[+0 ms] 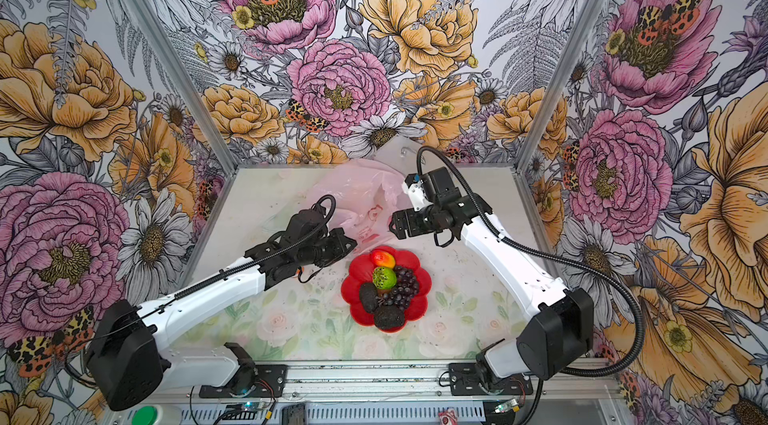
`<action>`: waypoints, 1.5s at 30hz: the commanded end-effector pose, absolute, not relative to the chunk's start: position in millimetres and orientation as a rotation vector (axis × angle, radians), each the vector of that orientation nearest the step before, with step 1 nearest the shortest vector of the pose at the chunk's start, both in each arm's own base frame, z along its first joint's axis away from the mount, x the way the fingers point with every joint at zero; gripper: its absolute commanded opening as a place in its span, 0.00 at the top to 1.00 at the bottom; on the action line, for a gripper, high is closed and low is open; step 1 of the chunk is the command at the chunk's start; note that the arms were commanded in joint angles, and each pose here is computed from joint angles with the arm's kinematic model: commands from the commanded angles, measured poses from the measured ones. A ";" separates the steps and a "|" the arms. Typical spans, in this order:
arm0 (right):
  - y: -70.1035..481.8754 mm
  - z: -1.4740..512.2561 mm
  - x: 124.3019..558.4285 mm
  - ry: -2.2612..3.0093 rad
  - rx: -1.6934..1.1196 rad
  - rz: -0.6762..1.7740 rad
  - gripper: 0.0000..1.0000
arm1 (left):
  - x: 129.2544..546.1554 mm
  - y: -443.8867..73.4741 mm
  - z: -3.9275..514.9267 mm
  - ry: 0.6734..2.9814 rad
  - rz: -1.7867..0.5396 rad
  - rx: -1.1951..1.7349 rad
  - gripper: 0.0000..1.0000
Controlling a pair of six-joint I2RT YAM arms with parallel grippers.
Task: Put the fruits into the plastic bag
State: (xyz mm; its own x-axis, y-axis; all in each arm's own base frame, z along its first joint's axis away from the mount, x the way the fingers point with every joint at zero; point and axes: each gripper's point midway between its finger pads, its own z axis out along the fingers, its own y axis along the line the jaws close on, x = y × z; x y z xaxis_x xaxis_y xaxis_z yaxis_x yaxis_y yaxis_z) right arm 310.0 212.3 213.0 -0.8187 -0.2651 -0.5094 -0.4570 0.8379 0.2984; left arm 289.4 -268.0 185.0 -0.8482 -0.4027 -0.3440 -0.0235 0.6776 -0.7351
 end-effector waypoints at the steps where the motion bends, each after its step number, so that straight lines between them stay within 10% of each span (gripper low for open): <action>1: 223.5 193.2 296.2 2.632 -0.648 0.492 0.08 | 291.4 -264.7 191.5 2.362 -1.041 -0.321 1.00; 45: 276.6 57.7 327.1 2.902 -0.836 0.269 0.11 | 269.8 -222.4 192.1 2.321 -1.024 -0.419 1.00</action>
